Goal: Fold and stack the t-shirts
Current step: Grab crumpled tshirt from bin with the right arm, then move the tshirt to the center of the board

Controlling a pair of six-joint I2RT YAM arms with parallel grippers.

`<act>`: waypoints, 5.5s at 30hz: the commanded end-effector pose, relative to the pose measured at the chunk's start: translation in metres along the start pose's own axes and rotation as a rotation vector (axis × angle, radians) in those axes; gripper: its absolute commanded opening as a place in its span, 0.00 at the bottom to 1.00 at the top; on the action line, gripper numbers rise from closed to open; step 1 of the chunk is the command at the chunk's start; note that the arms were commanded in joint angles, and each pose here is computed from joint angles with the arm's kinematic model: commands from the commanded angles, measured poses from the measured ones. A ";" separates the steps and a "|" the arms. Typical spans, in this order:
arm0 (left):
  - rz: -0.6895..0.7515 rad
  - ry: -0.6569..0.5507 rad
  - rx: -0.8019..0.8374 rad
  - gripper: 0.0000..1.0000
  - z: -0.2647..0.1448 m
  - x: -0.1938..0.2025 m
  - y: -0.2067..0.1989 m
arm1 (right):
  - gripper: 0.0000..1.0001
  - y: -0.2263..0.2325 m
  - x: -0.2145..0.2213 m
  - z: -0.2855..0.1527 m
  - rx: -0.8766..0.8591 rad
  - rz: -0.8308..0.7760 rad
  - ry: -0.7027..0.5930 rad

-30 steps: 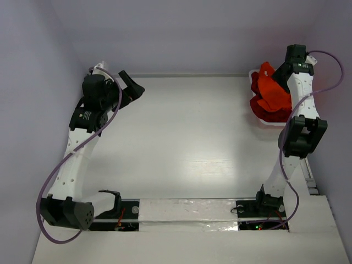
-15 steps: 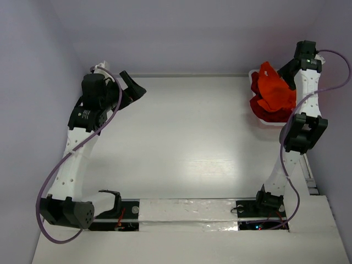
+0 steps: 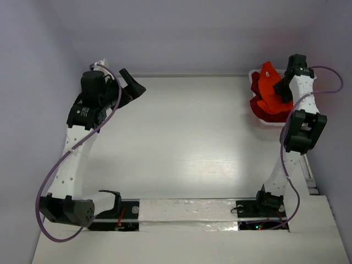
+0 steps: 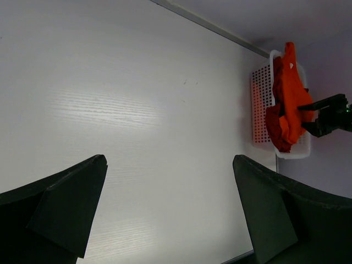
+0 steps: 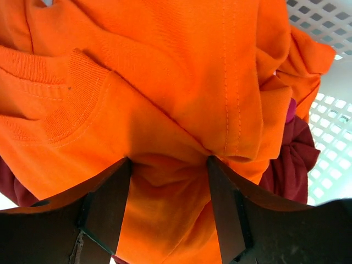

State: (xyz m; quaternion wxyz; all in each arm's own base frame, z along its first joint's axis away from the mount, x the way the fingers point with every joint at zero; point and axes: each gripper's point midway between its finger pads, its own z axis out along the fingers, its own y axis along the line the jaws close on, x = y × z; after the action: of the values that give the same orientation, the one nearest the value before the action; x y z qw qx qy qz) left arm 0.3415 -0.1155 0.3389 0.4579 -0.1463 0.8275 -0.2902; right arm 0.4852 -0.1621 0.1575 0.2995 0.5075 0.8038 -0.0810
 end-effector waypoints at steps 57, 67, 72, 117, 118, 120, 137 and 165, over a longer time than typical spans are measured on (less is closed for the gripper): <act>-0.004 0.022 -0.060 0.99 0.014 0.019 0.028 | 0.00 0.038 -0.038 -0.134 -0.369 -0.127 -0.232; -0.014 -0.030 -0.061 0.99 0.006 0.012 0.027 | 0.00 0.092 0.049 -0.274 -0.698 -0.410 -0.255; -0.065 -0.039 -0.014 0.99 0.000 0.029 0.028 | 0.00 0.090 0.091 -0.342 -0.875 -0.525 -0.253; -0.092 -0.142 -0.026 0.99 -0.073 0.070 0.050 | 0.00 0.116 0.390 -0.425 -1.129 -1.154 0.003; -0.092 -0.142 -0.024 0.99 -0.073 0.070 0.049 | 0.00 0.118 0.392 -0.417 -1.109 -1.159 0.007; -0.096 -0.130 -0.014 0.99 -0.072 0.071 0.047 | 0.00 0.119 0.397 -0.409 -1.100 -1.167 0.039; -0.108 -0.112 0.014 0.99 -0.082 0.079 0.042 | 0.00 0.157 0.459 -0.278 -0.877 -1.112 0.276; -0.102 -0.087 0.001 0.99 -0.093 0.098 0.053 | 0.07 0.195 0.422 -0.174 -0.667 -1.053 0.128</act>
State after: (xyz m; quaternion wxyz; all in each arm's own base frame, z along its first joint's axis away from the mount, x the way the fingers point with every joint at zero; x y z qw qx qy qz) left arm 0.2132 -0.0897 0.2758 0.4708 -0.2113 0.8011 -0.3032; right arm 0.4350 0.3327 0.0493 0.2386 -0.0998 0.9627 0.0797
